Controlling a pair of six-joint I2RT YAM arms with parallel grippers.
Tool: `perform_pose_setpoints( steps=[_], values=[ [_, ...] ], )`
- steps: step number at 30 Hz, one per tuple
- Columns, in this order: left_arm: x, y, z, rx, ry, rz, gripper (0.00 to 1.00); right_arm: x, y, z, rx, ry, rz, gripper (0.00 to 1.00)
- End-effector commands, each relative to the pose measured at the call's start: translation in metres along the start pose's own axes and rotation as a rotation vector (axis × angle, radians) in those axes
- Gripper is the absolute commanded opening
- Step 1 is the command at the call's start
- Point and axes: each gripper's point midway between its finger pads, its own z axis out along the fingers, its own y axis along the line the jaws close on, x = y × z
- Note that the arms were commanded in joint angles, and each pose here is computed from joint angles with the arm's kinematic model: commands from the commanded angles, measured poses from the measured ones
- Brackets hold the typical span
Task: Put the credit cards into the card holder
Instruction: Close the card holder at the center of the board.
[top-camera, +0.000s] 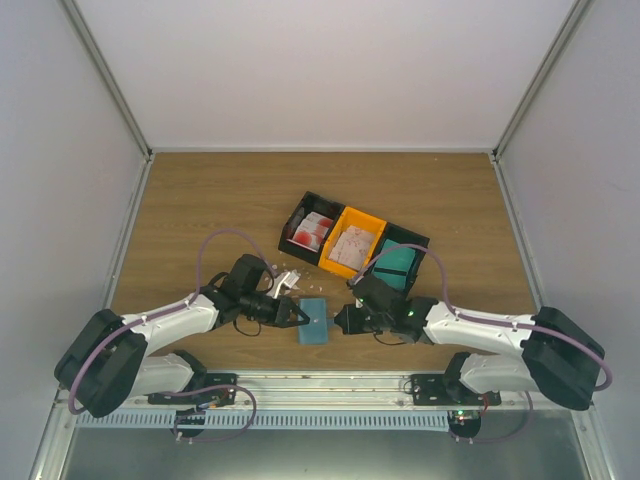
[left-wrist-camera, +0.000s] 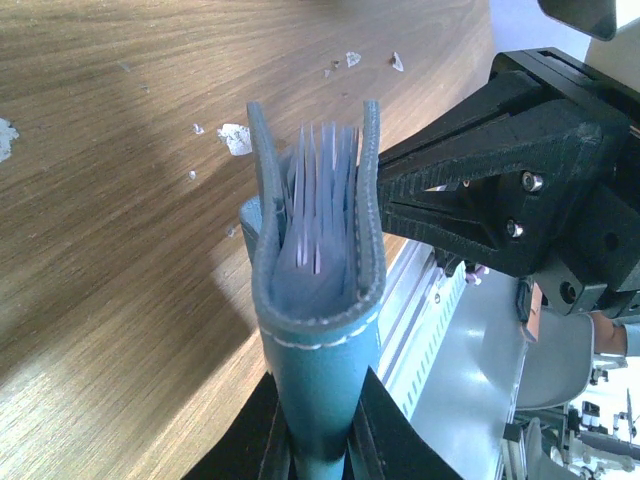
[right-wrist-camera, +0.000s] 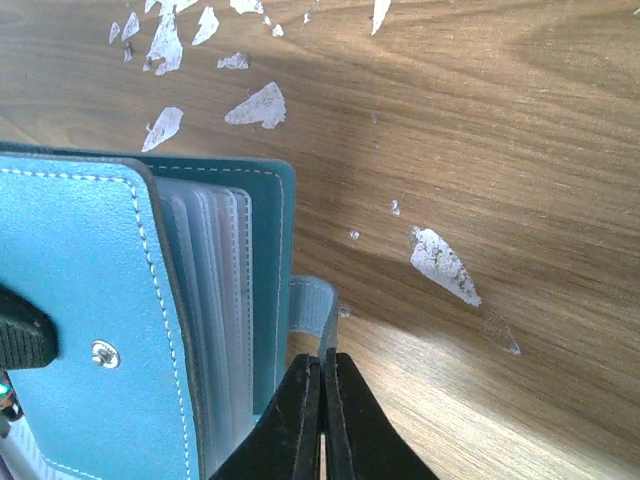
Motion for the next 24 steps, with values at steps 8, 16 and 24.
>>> perform_pose_setpoints(
  steps=[8,16,24],
  values=[
    [-0.005,-0.006,0.002,0.019,-0.018,0.041,0.00,-0.003,0.004,-0.002,-0.028,-0.018,-0.004,0.01],
    [-0.002,0.008,0.005,-0.056,-0.023,0.001,0.08,-0.012,0.015,-0.007,-0.057,-0.039,-0.023,0.00],
    [-0.003,0.018,0.006,-0.112,-0.024,-0.013,0.20,-0.018,0.027,-0.002,-0.076,-0.030,-0.035,0.01]
  ],
)
